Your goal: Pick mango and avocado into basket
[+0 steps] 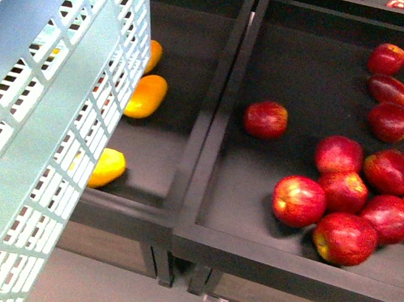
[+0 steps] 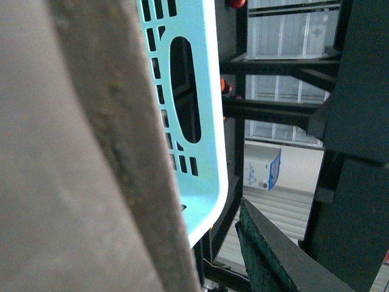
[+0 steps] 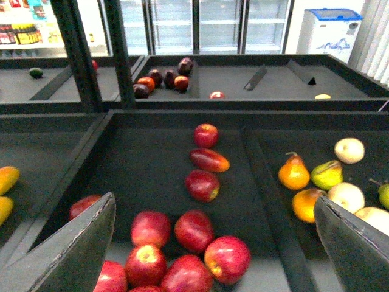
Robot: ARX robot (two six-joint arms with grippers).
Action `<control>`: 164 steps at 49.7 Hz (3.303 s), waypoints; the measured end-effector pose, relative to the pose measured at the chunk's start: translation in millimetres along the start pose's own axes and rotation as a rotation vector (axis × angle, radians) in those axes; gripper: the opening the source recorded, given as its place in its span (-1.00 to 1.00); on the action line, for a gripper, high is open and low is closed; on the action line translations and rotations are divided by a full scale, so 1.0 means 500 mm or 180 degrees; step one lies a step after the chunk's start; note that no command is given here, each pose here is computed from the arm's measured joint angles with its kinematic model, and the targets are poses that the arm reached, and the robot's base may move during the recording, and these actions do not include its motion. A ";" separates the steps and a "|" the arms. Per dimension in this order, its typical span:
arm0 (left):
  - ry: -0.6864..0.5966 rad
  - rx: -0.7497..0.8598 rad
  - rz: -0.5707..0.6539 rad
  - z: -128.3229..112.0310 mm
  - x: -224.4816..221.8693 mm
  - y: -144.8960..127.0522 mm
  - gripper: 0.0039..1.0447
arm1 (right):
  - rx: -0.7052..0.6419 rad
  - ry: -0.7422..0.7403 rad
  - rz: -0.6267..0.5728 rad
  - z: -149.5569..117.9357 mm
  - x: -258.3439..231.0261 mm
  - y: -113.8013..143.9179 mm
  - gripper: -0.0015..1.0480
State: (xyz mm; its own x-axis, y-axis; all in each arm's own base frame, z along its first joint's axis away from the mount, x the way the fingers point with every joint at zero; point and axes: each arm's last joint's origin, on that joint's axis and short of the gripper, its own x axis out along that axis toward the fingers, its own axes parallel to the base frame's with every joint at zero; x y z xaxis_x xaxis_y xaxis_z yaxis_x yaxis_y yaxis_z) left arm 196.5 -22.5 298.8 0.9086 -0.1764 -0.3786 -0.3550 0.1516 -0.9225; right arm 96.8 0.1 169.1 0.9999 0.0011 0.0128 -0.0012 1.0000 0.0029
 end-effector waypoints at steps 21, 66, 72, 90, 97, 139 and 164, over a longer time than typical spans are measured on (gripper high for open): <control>-0.0013 0.0011 0.0000 0.000 0.000 0.000 -0.45 | 0.0000 0.0000 -0.0008 0.000 0.000 0.000 0.83; -0.0012 0.0011 -0.0007 0.000 -0.001 -0.001 -0.45 | -0.0001 0.0001 -0.0001 0.000 0.000 0.000 0.83; -0.0013 0.0012 -0.0005 0.000 0.000 0.000 -0.45 | 0.0001 -0.0004 0.0002 0.000 0.000 0.000 0.83; 0.0585 0.0963 -0.0005 -0.010 0.047 -0.018 -0.46 | -0.0001 0.0000 -0.0004 0.000 0.000 0.000 0.83; 0.0605 0.1417 -0.0098 -0.032 0.120 -0.065 -0.46 | -0.0001 0.0000 -0.0006 0.000 0.000 0.000 0.83; 0.2136 0.2199 -0.0282 -0.296 0.244 -0.133 -0.46 | -0.0001 0.0000 -0.0005 0.000 0.000 0.000 0.83; 0.2099 0.2236 -0.0289 -0.293 0.245 -0.134 -0.46 | 0.0496 0.1298 -0.0944 -0.003 0.009 -0.012 0.83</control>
State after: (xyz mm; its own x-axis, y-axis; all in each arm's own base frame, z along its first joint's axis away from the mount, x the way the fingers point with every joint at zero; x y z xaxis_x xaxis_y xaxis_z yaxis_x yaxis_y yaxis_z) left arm 299.5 -196.6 303.3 0.5440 -0.6941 -0.4716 0.1177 0.6195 -0.7761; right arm 101.3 -5.8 167.8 0.8813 -0.2496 -0.4013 0.3116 0.9453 0.0962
